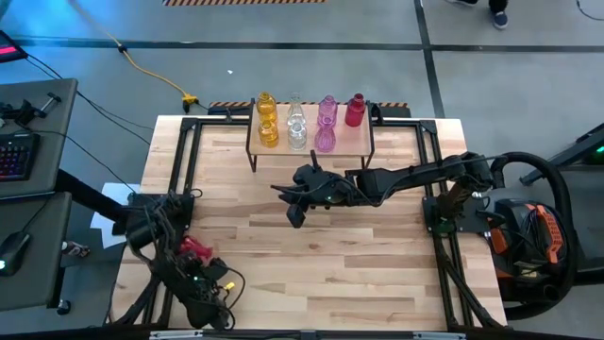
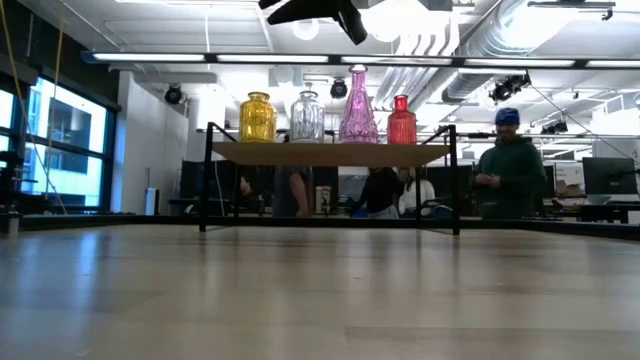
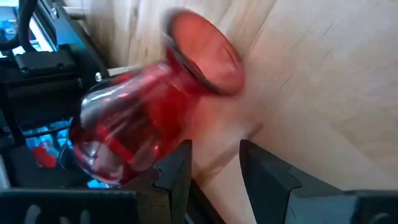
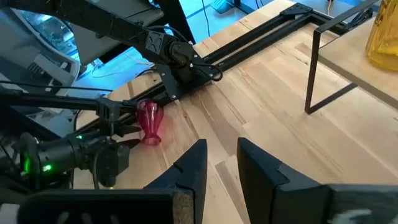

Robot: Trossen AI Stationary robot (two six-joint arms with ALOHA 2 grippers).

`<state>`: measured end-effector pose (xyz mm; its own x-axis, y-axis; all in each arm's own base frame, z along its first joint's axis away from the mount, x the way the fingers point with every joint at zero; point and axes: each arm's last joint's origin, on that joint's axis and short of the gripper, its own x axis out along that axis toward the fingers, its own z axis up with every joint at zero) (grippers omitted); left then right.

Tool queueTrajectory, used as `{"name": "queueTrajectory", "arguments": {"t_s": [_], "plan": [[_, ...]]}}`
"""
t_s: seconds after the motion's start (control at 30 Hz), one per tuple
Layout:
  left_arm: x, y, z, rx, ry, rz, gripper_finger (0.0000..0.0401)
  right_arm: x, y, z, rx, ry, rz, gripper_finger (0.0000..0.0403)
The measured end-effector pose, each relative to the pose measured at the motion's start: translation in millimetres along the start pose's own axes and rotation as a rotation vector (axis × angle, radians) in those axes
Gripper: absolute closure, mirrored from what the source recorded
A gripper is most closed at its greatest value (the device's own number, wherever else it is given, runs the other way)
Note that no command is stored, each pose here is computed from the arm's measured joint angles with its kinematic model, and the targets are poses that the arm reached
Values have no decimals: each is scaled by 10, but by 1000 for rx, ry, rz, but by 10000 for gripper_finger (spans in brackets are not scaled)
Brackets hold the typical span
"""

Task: Sort vases onto shelf
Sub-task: Put the red vase on the shelf aligned with the other red vase

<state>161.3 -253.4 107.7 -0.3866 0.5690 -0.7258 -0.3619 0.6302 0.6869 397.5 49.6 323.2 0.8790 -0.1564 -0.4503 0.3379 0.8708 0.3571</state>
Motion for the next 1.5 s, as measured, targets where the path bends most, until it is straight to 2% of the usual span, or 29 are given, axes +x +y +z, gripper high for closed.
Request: {"name": "queueTrajectory", "arguments": {"t_s": [0.13,0.3,0.57,0.73,0.9,0.97,1.17,1.37,1.5], "plan": [[-21,-14,22,-24,4,-5,274,0,0,0,-20,1,0,331],[-243,45,-2,-49,-105,-7,274,0,2,-2,-23,5,7,331],[-494,164,-16,161,-261,-75,274,-2,-2,-16,-31,19,1,331],[-552,439,58,189,-377,-103,274,-8,17,-37,-36,29,5,331],[-550,873,91,115,-403,-180,274,-9,18,-41,-29,32,4,331],[-521,1051,91,126,-409,-210,274,-8,4,-55,-29,47,-7,331],[-474,1557,176,302,-515,-260,274,-10,-27,-94,-45,90,-34,331],[-413,2018,223,528,-636,-303,274,-12,-10,-107,-89,128,28,331],[-295,2154,246,718,-644,-419,274,-14,-6,-120,-132,155,59,331]]}}
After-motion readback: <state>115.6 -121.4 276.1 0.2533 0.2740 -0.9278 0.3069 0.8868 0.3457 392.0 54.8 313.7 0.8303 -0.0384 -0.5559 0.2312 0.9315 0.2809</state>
